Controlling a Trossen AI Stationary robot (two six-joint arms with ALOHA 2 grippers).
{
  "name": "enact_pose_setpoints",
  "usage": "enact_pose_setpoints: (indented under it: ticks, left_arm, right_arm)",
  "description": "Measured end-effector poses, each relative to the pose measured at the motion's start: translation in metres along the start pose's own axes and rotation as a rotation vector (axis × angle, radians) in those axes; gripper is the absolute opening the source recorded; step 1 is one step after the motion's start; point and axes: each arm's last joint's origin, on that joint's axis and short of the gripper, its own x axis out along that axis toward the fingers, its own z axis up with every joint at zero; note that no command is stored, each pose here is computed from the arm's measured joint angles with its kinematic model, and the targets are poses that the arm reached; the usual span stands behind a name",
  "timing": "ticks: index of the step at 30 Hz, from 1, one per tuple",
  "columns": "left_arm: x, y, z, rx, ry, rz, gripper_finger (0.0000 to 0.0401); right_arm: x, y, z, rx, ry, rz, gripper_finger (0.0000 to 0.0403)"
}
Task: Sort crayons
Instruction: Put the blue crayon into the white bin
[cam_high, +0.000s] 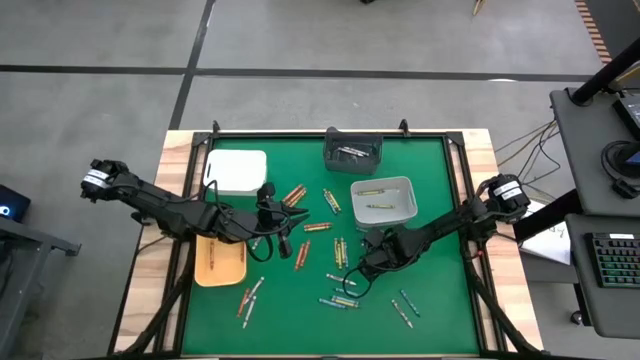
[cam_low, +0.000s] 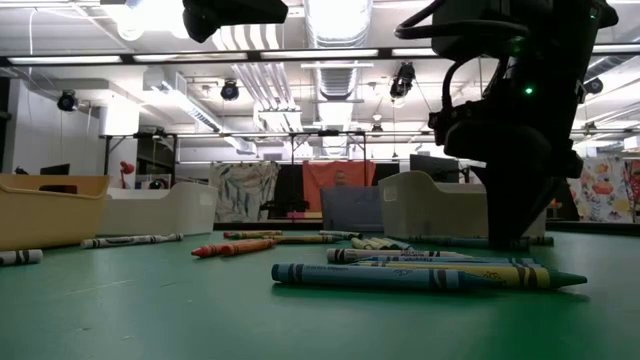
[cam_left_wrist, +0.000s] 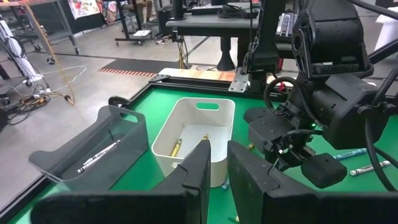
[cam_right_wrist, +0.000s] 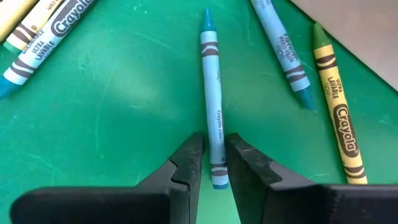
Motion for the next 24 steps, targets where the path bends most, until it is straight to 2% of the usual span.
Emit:
enact_pose_setpoints:
  ticks: [4, 12, 18, 24]
  left_arm:
    - [0.000, 0.000, 0.000, -0.001, 0.001, 0.000, 0.0037]
    - [0.000, 0.000, 0.000, 0.003, -0.001, 0.002, 0.0037]
    - [0.000, 0.000, 0.000, 0.003, -0.002, 0.001, 0.0037]
    - [0.000, -0.001, -0.001, 0.003, 0.001, -0.027, 0.0037]
  right_arm:
    - [0.000, 0.000, 0.000, -0.007, 0.001, 0.004, 0.0062]
    - [0.000, 0.001, 0.000, -0.024, 0.001, 0.009, 0.0020]
    - [-0.004, 0.001, 0.001, -0.029, -0.002, 0.028, 0.0014]
    - [-0.025, 0.002, 0.002, -0.070, -0.029, 0.104, 0.0013]
